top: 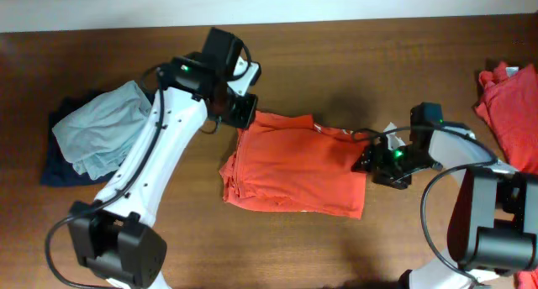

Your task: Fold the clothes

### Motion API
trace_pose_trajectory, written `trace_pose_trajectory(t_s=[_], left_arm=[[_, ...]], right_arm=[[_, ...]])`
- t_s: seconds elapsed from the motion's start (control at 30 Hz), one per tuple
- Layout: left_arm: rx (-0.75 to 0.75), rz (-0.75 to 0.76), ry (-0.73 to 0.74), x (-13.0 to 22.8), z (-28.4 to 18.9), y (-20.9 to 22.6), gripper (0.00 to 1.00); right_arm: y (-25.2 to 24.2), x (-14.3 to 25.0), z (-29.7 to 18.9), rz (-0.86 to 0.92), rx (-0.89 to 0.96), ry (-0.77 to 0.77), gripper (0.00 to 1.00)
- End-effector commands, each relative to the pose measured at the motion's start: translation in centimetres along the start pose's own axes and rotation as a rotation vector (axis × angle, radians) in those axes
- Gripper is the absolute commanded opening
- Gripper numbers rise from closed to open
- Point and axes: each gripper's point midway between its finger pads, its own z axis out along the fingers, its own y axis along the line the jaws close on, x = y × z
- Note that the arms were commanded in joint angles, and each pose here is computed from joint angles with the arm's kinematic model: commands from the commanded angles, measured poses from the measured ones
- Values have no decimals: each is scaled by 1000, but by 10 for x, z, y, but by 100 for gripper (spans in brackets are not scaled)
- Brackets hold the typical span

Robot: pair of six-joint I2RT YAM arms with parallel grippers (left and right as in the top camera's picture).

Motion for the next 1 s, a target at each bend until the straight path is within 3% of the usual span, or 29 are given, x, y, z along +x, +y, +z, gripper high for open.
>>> trace_pose_trajectory(t_s=[0.0, 0.2, 0.37, 0.4, 0.53, 0.67, 0.87, 0.97], left_arm=[[-88, 2, -56, -10, -26, 14, 45], [-106, 0, -49, -8, -27, 16, 45], [-99, 3, -79, -11, -38, 14, 46], [-99, 4, -87, -11, -41, 13, 46], [-119, 7, -115, -12, -52, 15, 46], [-160, 7, -146, -13, -66, 20, 47], [-169, -9, -191, -13, -84, 26, 48], [-175, -21, -214, -13, -93, 30, 48]], right_arm=[[6, 18, 23, -31, -121, 36, 76], [10, 21, 28, -43, -155, 29, 57], [9, 18, 26, -42, -149, 21, 12], [7, 15, 25, -35, -127, 15, 7], [-22, 0, 4, 96, 99, -26, 4], [-44, -30, -76, 157, 437, -130, 4], [-4, -51, -129, 70, 535, -194, 4], [22, -48, -129, -11, 564, -184, 4]])
